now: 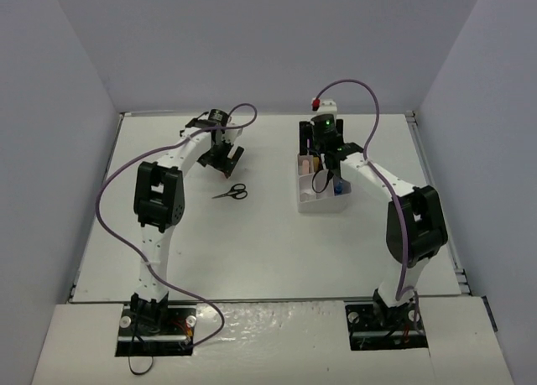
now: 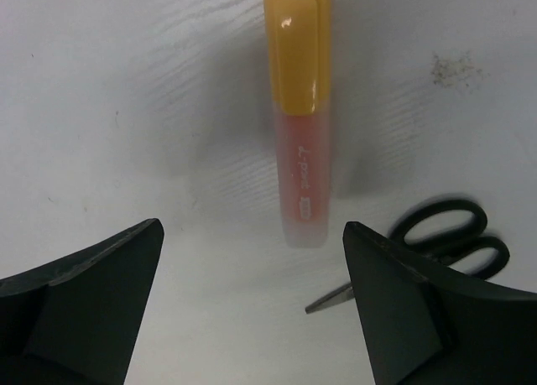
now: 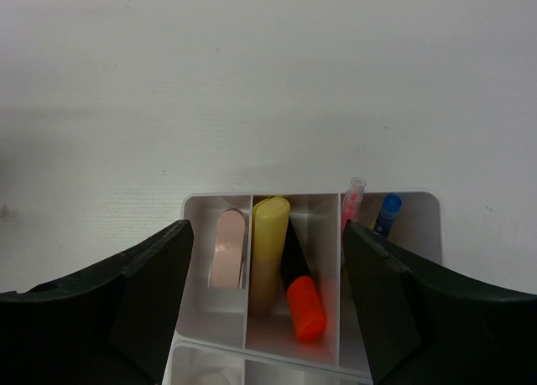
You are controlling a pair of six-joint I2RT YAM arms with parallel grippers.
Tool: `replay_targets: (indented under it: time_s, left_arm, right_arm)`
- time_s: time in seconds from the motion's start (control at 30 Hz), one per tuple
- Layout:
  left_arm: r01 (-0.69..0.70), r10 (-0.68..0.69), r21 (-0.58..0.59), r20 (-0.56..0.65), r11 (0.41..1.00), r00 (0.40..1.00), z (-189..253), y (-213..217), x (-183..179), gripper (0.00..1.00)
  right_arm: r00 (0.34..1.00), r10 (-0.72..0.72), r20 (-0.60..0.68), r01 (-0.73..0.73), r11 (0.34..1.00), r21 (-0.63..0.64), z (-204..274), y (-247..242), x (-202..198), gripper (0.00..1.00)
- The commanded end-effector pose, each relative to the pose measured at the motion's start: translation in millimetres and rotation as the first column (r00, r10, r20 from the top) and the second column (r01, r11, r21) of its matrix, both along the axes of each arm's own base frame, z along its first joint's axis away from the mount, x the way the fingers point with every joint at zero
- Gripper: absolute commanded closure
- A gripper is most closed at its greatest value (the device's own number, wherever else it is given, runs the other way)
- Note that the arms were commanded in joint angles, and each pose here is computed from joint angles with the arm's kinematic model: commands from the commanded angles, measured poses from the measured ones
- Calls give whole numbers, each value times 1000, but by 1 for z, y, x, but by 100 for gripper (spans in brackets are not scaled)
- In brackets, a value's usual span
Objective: Sort the stationery into containers
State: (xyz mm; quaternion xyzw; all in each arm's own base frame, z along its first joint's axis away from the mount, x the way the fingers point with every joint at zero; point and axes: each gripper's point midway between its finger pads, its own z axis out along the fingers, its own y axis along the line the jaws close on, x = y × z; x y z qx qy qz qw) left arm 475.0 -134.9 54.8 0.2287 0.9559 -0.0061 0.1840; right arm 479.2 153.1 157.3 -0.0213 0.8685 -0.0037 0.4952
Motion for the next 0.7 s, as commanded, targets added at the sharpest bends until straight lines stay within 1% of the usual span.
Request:
replay_targets:
  time_s: [0.0, 0.2, 0.3, 0.33, 0.4, 0.53, 0.57, 0.6, 0.67]
  left_arm:
    - [10, -14, 36, 115, 999, 993, 23, -7, 29, 24]
    - [37, -41, 45, 85, 998, 996, 8, -19, 26, 28]
    - [54, -56, 60, 46, 997, 997, -5, -23, 19, 34]
    - [54, -56, 64, 28, 996, 998, -10, -23, 16, 38]
    - [51, -50, 70, -14, 996, 999, -20, -21, 10, 62]
    - [52, -47, 48, -91, 997, 995, -20, -20, -11, 95]
    - [56, -52, 32, -116, 998, 992, -21, -21, -18, 99]
    - [53, -50, 26, -114, 998, 992, -17, -22, -19, 100]
    - [50, -53, -25, -124, 998, 991, -6, -26, -26, 100]
  right_arm:
    - [976, 2, 216, -24, 994, 102, 105, 2, 2, 31]
    - [966, -6, 257, -25, 993, 117, 129, -5, -12, 32]
    - [965, -8, 264, -25, 992, 121, 134, -7, -17, 32]
    - [964, -5, 265, -29, 992, 123, 135, -7, -17, 32]
    - [964, 3, 265, -39, 991, 129, 139, -6, -19, 33]
    - [959, 7, 282, -48, 989, 140, 151, -5, -22, 33]
    - [957, 5, 291, -48, 989, 143, 155, -6, -24, 33]
    - [956, 4, 294, -48, 988, 144, 157, -6, -24, 33]
    - [951, 3, 308, -55, 986, 159, 166, -5, -25, 33]
